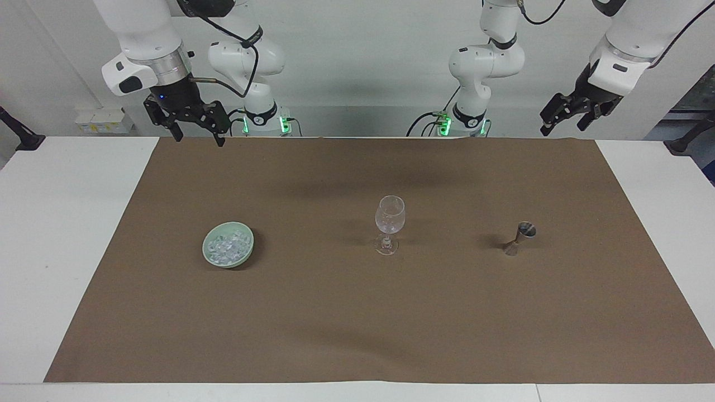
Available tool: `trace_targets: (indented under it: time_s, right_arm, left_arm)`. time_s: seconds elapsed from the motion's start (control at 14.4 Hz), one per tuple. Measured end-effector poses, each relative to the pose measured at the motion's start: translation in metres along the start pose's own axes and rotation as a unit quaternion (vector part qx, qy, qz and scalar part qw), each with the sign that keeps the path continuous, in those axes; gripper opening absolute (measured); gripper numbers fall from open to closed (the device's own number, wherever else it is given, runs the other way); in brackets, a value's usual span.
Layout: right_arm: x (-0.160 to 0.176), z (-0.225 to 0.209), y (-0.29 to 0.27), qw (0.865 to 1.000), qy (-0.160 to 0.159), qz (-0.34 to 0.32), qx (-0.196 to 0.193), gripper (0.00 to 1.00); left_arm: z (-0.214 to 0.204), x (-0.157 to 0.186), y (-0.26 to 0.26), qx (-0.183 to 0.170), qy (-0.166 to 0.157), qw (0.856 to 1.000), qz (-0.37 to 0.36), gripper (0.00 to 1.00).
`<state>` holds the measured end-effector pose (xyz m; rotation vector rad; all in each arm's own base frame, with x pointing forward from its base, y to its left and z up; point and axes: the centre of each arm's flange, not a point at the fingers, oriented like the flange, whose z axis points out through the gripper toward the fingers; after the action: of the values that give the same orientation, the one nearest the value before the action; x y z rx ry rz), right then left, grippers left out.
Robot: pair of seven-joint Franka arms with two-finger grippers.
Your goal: Pour wine and add ice with both arms
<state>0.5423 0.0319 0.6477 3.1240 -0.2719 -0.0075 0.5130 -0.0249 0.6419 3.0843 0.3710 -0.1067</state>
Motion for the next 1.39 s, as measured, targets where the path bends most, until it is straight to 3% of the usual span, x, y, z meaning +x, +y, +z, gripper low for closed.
trace_targets:
  time_s: [0.35, 0.55, 0.97, 1.18, 1.39]
  right_arm:
    - [0.000, 0.000, 0.000, 1.000, 0.000, 0.000, 0.000, 1.00]
    - [0.000, 0.000, 0.000, 1.000, 0.000, 0.000, 0.000, 1.00]
    - [0.000, 0.000, 0.000, 1.000, 0.000, 0.000, 0.000, 1.00]
    - [0.000, 0.000, 0.000, 1.000, 0.000, 0.000, 0.000, 1.00]
    - [0.000, 0.000, 0.002, 1.000, 0.000, 0.001, 0.000, 1.00]
  left_arm:
    - [0.048, 0.045, -0.010, -0.031, -0.030, 0.987, -0.155, 1.00]
    - [0.060, 0.059, -0.029, -0.068, -0.059, 0.966, -0.243, 1.00]
    - [0.099, 0.092, -0.084, -0.139, -0.142, 0.885, -0.421, 1.00]
    - [0.134, 0.114, -0.115, -0.175, -0.190, 0.837, -0.483, 1.00]
    - [0.167, 0.133, -0.131, -0.206, -0.216, 0.802, -0.517, 1.00]
